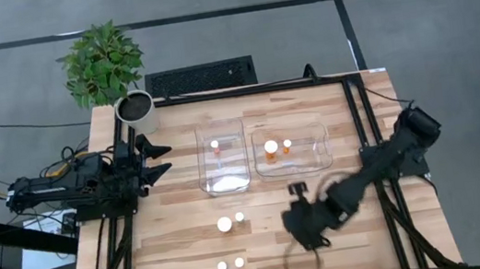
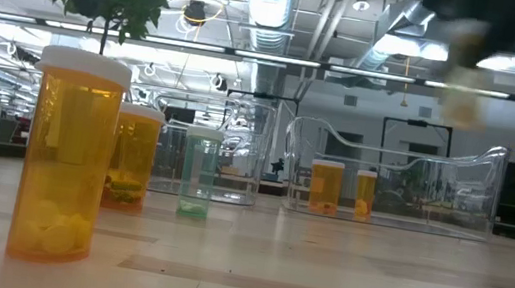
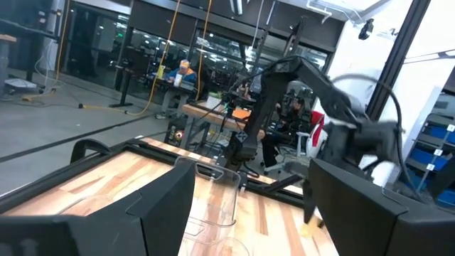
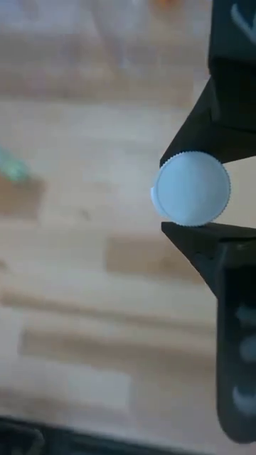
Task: Pick and place medicine bottles into bin by pill shape (circle, oval)
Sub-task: Put the yellow pill bottle into the left transparent bin
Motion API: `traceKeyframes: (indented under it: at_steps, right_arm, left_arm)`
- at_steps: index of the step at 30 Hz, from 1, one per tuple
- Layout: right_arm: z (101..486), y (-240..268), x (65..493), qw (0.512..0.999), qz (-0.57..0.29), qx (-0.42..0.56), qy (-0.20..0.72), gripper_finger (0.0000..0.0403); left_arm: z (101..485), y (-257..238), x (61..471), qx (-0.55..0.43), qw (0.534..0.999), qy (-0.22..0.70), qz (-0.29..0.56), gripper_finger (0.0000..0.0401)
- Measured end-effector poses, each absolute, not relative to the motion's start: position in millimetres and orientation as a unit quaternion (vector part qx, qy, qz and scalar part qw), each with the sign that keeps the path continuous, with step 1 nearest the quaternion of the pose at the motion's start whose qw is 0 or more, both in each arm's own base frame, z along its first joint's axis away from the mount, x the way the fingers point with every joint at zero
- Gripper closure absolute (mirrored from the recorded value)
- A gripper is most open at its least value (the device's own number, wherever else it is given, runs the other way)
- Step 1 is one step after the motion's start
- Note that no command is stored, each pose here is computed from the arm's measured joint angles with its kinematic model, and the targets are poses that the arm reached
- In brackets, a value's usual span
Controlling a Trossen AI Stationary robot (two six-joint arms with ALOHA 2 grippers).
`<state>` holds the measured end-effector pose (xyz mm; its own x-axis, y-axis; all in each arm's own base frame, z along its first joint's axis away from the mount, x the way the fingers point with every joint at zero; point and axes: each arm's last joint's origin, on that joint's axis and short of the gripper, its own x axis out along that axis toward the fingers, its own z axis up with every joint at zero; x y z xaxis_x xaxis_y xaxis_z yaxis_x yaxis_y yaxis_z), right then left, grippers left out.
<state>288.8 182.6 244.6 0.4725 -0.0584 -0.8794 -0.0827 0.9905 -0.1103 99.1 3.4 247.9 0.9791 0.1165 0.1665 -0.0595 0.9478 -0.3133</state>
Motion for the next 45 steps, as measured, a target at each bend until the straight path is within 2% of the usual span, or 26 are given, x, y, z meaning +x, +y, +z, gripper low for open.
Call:
traceKeyframes:
  at_steps: [8,15,22,32,45]
  right_arm:
    - [292.1,92.3,345.4,0.872,-0.004,-0.149,0.466,0.0277]
    - [315.8,0.1,371.8,0.91,-0.001,-0.098,0.404,0.0273]
    - [303.4,-68.1,386.0,0.925,-0.036,-0.044,0.376,0.0276]
    - [239.1,-95.3,417.5,0.908,-0.041,-0.029,0.415,0.0276]
    - [213.7,-103.8,432.9,0.913,-0.051,-0.016,0.405,0.0277]
  left_arm:
    - [247.3,3.3,99.2,-0.155,0.983,-0.089,0.045,0.0131]
    - [247.3,3.3,99.2,-0.15,0.984,-0.088,0.045,0.0131]
    - [245.3,3.3,99.5,-0.144,0.985,-0.078,0.047,0.0131]
    - [242.2,3.4,99.9,-0.143,0.987,-0.062,0.051,0.0131]
    - [241.5,3.3,100.0,-0.143,0.987,-0.058,0.051,0.0131]
